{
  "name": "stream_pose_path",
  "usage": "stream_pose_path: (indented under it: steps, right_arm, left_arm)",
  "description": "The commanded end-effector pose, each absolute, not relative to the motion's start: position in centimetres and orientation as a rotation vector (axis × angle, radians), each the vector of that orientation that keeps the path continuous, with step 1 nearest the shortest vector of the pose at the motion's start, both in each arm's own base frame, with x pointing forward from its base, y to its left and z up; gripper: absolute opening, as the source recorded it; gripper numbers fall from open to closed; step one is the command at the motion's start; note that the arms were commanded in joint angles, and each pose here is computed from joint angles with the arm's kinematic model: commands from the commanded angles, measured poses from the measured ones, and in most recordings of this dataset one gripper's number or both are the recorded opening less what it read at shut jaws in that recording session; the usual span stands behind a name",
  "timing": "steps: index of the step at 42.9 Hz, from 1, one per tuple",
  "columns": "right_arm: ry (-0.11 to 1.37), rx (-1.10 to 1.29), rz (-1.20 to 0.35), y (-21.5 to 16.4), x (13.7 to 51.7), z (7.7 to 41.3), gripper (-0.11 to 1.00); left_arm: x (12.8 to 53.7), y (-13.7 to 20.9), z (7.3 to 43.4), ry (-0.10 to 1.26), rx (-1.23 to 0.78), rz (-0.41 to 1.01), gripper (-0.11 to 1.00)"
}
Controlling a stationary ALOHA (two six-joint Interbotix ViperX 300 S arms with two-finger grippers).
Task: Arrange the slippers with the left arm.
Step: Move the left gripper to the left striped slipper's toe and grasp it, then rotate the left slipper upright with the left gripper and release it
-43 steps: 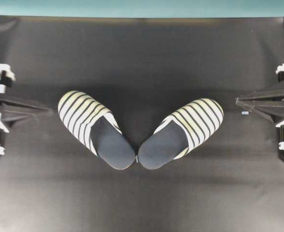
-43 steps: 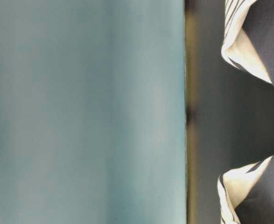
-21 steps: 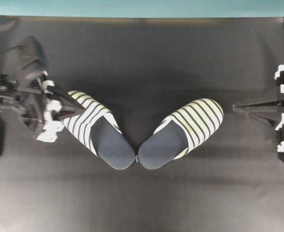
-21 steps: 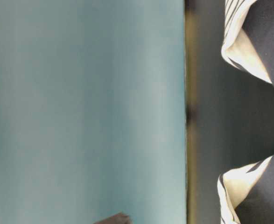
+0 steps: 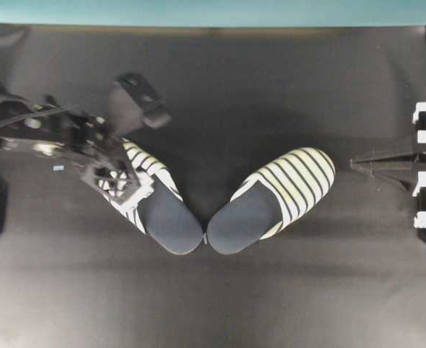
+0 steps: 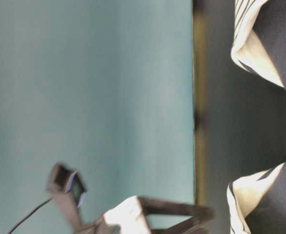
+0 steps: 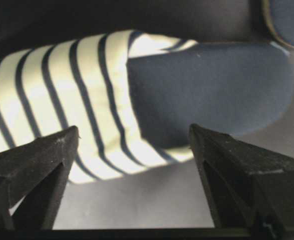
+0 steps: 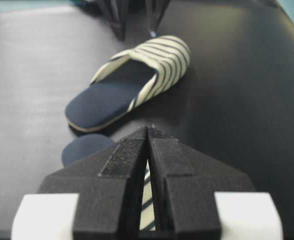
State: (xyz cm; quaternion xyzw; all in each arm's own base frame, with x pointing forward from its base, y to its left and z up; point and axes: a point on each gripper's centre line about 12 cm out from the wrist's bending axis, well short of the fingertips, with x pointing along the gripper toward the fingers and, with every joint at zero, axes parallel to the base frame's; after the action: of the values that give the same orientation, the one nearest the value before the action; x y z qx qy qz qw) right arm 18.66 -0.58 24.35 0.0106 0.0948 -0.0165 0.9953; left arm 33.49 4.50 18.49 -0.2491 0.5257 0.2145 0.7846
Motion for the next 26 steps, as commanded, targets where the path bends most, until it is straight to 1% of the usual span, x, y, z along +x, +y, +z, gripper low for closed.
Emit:
stream_pose_path:
  steps: [1,13,20,23,26]
  right_arm:
    - [0.187,0.025,-0.038,-0.7,18.7,24.4,0.01]
    - [0.194,0.025,-0.041,-0.7,18.4,23.8,0.01]
    - [0.196,0.024,-0.049,-0.9,18.3,23.6,0.01]
    - [0.196,0.026,-0.049,-0.9,18.3,23.5,0.01]
    - [0.196,0.026,-0.050,-0.9,18.2,23.5,0.01]
  left_arm:
    - [34.3,5.2,17.8,1.148,-0.535,0.477,0.85]
    - [33.9,5.7,15.1,1.214,-0.535,0.505,0.85]
    - [33.6,5.8,14.8,1.205,-0.534,0.501,0.83]
    - [33.6,5.8,14.8,1.202,-0.532,0.499,0.80]
    - [33.6,5.8,14.8,1.203,-0.530,0.497,0.73]
